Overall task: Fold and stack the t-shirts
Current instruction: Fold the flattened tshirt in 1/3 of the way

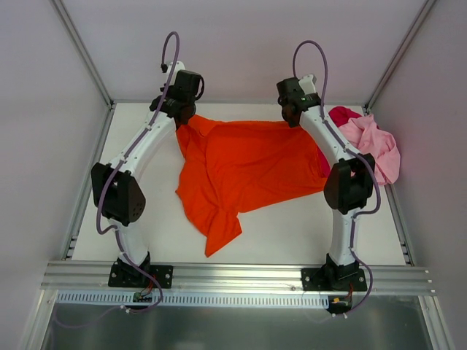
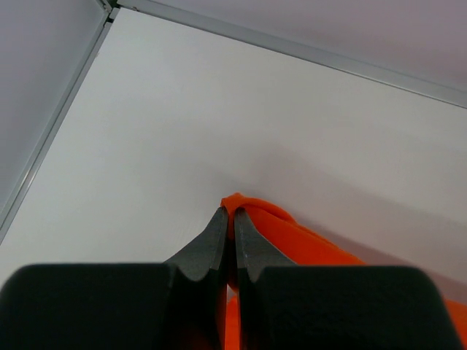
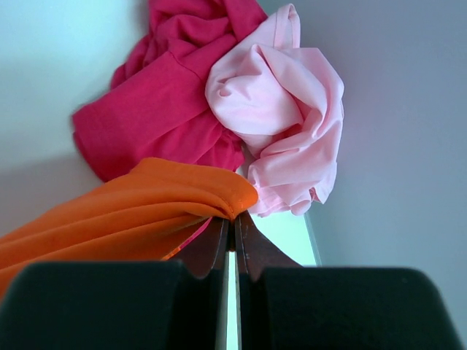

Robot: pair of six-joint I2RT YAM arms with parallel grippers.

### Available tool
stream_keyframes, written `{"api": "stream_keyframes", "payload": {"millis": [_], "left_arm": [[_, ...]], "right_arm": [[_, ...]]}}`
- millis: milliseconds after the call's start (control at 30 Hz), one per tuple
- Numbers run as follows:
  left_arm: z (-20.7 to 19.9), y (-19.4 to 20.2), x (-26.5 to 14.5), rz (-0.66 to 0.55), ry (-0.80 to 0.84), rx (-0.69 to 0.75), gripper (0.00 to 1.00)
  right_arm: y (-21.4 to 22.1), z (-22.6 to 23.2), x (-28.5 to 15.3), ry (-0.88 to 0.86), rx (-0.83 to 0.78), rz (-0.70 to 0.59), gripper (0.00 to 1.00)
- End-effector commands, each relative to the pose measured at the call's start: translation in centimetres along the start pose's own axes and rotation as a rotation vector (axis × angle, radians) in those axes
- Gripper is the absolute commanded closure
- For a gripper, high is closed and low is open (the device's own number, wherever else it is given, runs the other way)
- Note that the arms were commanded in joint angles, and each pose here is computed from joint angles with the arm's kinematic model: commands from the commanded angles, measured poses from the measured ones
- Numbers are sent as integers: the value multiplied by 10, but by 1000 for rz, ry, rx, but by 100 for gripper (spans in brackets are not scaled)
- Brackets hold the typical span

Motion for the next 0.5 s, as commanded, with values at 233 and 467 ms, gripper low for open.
{"api": "stream_keyframes", "payload": {"millis": [233, 467], "left_arm": [[35, -41, -21, -124, -87, -77, 100], [40, -56, -21, -157, -101, -83, 100]], "right_arm": [[-10, -38, 10, 228, 85, 19, 99], [-11, -42, 14, 271, 105, 20, 99]]}}
Point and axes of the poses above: each gripper's point midway between its finger pads, its own x axis out along the fingers, its own z axis along the line the jaws close on, y = z × x, the point moved 6 cm from there along -x, back along the fingers, and after that the axes turned 8 degrees about -x, right-handed, at the moved point
